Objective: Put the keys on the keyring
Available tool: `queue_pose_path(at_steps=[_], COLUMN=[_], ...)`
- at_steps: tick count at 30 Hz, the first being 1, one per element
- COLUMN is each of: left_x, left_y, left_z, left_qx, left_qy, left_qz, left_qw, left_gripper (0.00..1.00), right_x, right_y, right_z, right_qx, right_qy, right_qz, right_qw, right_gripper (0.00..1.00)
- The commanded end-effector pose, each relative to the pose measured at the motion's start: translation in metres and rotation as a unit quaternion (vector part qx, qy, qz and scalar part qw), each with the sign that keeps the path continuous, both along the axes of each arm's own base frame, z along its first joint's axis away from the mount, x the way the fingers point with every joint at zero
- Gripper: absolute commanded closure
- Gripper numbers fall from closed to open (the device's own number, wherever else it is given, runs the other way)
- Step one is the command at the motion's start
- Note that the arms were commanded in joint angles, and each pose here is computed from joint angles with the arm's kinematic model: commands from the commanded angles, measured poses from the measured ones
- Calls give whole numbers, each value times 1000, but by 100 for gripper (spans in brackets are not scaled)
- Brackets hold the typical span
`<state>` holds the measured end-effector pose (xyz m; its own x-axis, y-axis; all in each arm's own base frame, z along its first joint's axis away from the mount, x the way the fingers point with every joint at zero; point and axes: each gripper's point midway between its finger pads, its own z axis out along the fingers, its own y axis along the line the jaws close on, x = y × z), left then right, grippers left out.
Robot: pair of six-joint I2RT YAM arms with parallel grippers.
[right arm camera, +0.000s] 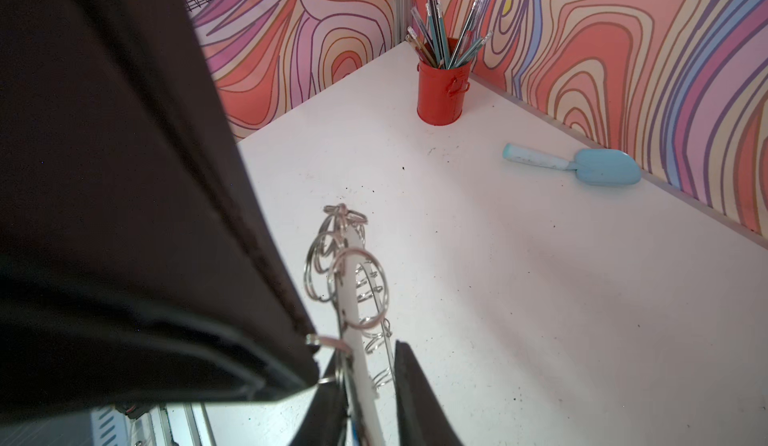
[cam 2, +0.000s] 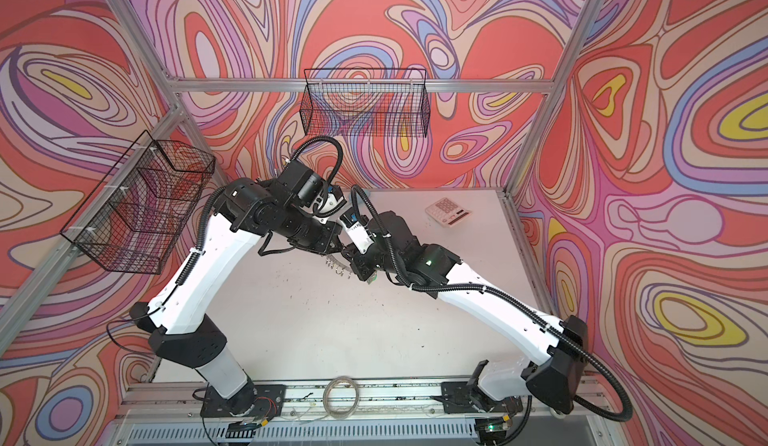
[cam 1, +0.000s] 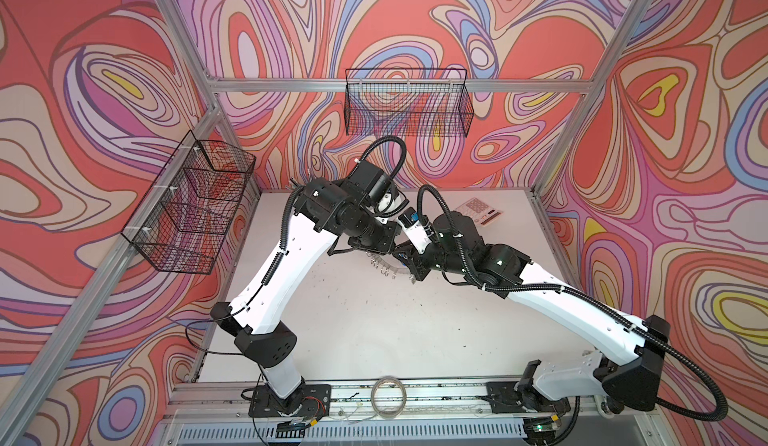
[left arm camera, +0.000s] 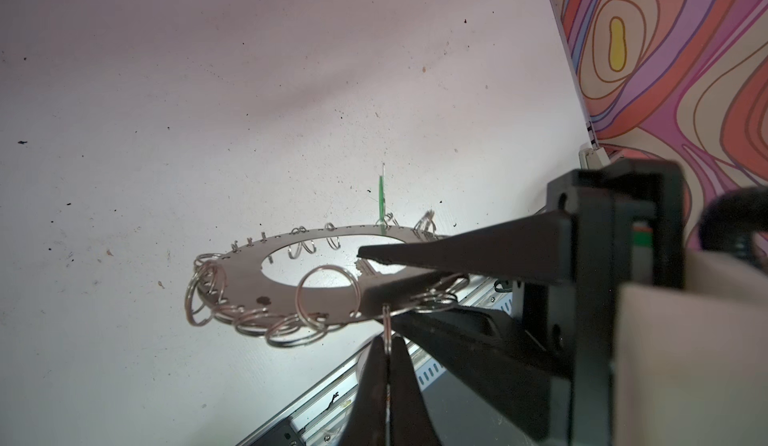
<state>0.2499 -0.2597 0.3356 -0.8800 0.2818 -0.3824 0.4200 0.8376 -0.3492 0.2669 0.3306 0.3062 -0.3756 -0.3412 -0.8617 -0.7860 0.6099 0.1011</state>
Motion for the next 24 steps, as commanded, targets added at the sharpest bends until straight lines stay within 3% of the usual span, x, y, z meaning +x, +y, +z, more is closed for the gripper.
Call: queue_pose_path(at_steps=[1,8,16,21,24], left_x=[-19,-18,-18,-17,-17], left_y=[7,9,14,17,15], left_z=[2,2,6,12,17], left_qx=[-1,-11,-27,-50,-66], left_qy=[20,9,-11,-19,-21], left_qz=[-10,-8,-3,3,0], left_qw=[1000,1000,1000,999,998], left_gripper=[100,100,100,100,100], right_x=[9,-2,-20,-24,-27], right_y=[-11,-8,-2,1,6], right_z=[16,22,23,17,12], right_qx=[16,48,68,65,65], right_qy=[-28,-20,-1,13,24], right_qz=[-30,-10,34,46,60], right_qw=[999,999,997,997,996], right_gripper=[89,92,69,69,63])
